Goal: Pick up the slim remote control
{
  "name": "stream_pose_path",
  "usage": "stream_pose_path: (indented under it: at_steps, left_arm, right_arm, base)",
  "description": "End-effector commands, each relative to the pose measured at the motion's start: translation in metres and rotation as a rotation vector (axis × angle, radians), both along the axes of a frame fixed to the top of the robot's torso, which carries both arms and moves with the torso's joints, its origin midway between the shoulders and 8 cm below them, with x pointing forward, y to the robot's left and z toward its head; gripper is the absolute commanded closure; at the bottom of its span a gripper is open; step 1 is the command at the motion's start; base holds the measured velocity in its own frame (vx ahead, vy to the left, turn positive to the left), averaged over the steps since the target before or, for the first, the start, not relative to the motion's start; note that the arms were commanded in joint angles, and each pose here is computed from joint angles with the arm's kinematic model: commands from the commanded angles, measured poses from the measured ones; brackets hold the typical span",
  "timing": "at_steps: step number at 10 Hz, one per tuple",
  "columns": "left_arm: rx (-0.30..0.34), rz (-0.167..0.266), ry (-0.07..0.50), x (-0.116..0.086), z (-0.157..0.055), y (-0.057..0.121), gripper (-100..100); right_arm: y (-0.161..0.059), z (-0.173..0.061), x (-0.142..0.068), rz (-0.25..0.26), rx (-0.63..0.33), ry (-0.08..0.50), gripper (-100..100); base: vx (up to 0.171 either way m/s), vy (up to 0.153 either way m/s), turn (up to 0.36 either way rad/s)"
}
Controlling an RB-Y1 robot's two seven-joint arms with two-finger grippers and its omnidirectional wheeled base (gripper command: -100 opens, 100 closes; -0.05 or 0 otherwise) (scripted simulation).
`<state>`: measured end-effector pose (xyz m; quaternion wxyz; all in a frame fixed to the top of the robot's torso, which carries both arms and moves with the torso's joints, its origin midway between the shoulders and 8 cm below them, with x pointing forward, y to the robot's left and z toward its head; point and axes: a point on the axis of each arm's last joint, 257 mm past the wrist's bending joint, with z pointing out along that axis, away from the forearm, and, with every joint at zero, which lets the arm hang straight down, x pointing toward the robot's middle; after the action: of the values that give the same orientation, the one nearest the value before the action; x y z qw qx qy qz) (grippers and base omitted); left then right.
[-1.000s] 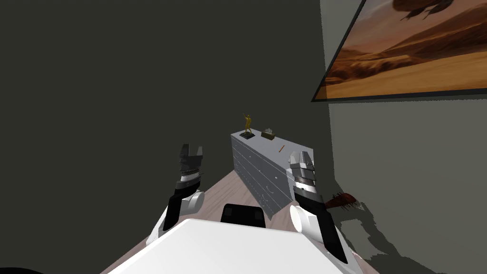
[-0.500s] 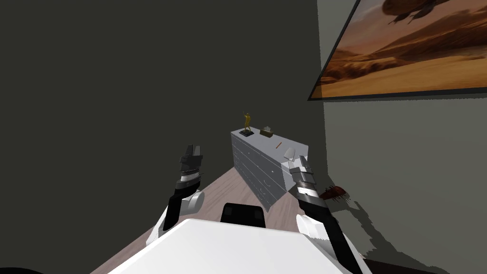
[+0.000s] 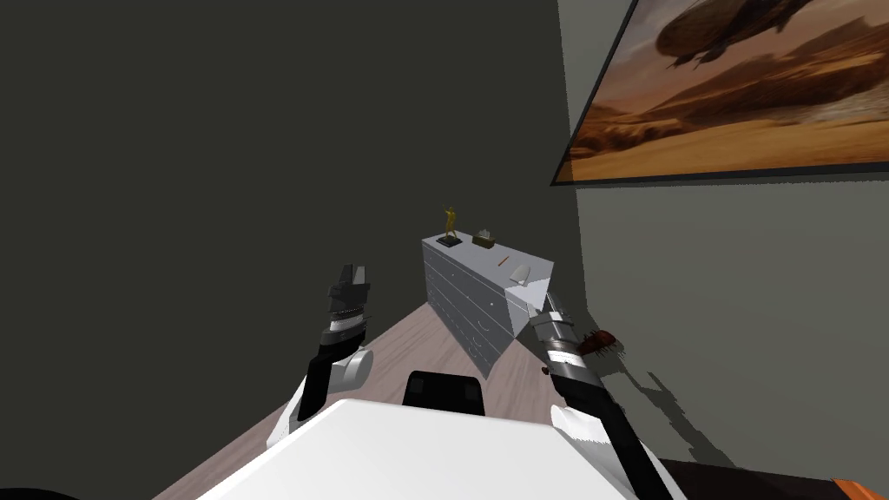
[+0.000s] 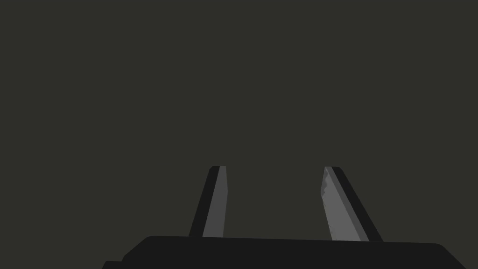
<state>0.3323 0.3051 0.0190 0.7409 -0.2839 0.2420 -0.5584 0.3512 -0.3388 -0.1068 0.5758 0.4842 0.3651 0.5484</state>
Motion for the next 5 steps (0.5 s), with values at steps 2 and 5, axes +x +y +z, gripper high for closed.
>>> stream_pose_path:
  at_steps: [2, 5]
  left_arm:
    - [0.000, 0.000, 0.000, 0.000, 0.000, 0.000, 0]
    - [0.000, 0.000, 0.000, 0.000, 0.000, 0.000, 0]
  right_arm:
    - [-0.013, -0.020, -0.008, -0.003, 0.075, 0.066, -100]
    - [-0.042, -0.061, -0.027, -0.042, 0.190, 0.194, -100]
  base:
    - [-0.106, -0.020, 0.018]
    - [-0.108, -0.028, 0.031]
